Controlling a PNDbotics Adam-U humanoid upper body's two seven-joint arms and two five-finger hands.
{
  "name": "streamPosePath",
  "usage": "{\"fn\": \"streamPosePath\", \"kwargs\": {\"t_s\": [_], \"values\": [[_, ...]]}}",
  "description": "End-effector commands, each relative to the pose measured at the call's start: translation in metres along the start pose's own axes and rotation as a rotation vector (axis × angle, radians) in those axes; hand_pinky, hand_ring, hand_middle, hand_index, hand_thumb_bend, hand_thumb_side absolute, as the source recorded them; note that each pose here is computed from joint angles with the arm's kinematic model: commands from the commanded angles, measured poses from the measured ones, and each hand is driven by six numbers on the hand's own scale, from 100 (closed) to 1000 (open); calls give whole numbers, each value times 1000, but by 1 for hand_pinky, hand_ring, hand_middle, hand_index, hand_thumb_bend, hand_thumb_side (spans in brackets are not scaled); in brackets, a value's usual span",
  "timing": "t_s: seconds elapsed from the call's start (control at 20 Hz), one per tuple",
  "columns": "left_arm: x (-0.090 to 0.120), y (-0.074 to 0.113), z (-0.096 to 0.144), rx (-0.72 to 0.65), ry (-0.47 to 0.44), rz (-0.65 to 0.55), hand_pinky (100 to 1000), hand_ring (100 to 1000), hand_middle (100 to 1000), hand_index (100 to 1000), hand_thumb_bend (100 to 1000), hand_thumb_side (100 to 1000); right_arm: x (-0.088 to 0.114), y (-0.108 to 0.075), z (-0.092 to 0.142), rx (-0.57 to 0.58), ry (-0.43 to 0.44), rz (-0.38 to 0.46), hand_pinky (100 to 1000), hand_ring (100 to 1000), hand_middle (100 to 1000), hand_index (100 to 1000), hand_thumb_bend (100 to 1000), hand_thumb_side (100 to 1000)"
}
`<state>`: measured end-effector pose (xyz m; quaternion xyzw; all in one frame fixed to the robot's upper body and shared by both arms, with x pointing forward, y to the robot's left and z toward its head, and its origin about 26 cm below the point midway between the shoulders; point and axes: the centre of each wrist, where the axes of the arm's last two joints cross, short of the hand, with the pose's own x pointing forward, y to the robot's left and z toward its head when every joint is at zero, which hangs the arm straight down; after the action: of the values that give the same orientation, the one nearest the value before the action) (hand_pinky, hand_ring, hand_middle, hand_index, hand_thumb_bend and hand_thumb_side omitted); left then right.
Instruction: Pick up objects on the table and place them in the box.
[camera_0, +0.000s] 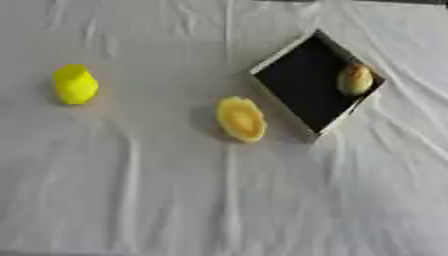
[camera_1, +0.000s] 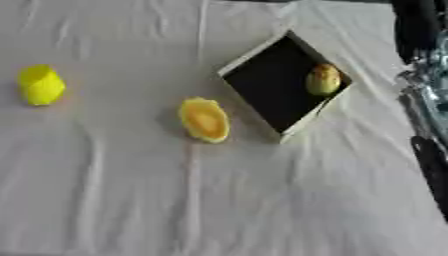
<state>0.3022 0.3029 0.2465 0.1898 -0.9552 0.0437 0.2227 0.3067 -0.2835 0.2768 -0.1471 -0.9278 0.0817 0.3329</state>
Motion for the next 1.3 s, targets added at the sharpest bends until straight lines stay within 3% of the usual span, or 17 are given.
{"fn": "streamPosePath", "kwargs": {"t_s": [0.05,0.5,1.0,1.3], "values": [[7,3,-6,-10,-32,-6,798,758,707,852,665,478,9,-6,-4,-9,-38,16,878,860,770,857,100,727],[9,8,-11,-109,-25,-99,811,774,726,876,669,488,9,-8,-4,-18,-42,25,878,861,770,857,100,727],[21,28,-29,-670,-34,-600,837,802,769,917,652,526,9,-8,-4,-3,-39,35,878,862,770,857,100,730],[26,33,-35,-974,-35,-817,855,825,804,930,650,527,10,-8,-5,9,-38,37,878,862,770,857,100,731]]}}
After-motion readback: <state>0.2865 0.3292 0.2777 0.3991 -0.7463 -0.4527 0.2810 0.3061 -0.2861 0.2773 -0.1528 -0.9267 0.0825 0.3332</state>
